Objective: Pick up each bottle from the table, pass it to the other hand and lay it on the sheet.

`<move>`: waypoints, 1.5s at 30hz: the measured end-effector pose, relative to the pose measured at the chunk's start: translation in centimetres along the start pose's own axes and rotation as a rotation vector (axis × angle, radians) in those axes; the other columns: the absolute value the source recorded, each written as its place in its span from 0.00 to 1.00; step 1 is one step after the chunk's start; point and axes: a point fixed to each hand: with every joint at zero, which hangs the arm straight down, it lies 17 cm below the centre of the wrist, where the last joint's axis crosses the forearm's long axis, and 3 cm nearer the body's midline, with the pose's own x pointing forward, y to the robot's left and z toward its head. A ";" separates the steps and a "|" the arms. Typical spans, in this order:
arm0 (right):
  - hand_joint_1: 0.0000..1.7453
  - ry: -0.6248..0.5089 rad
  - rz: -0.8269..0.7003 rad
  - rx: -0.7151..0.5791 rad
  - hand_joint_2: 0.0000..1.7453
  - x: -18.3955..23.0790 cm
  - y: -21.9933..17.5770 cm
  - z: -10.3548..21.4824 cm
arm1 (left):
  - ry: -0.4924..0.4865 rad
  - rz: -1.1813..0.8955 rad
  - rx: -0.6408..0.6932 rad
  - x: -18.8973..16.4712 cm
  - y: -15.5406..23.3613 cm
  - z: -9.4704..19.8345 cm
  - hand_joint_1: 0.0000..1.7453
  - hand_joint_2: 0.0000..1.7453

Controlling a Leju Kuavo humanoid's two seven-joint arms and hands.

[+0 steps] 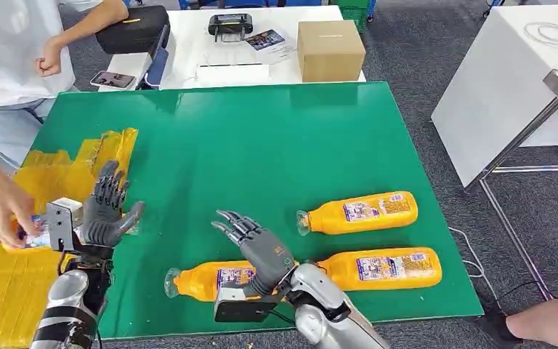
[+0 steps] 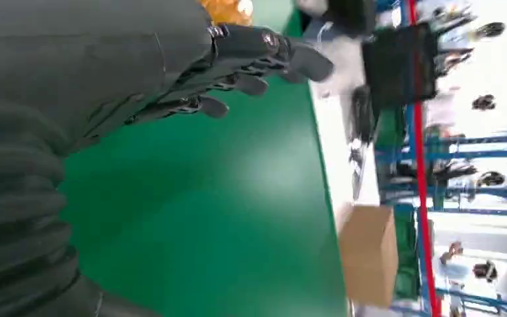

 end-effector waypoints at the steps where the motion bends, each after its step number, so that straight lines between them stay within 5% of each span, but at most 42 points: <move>1: 0.00 0.003 0.011 0.018 1.00 -0.3 0.5 0.1 | 0.001 0.018 -0.004 0.0 -0.2 0.0 0.00 1.00; 26: 0.00 0.023 0.225 0.287 1.00 -5.0 5.7 2.0 | -0.016 0.113 0.033 0.7 -1.3 -1.4 0.00 1.00; 45: 0.00 0.121 0.400 0.204 1.00 -7.6 4.1 1.8 | -0.005 0.125 0.039 0.3 -1.6 -0.9 0.00 1.00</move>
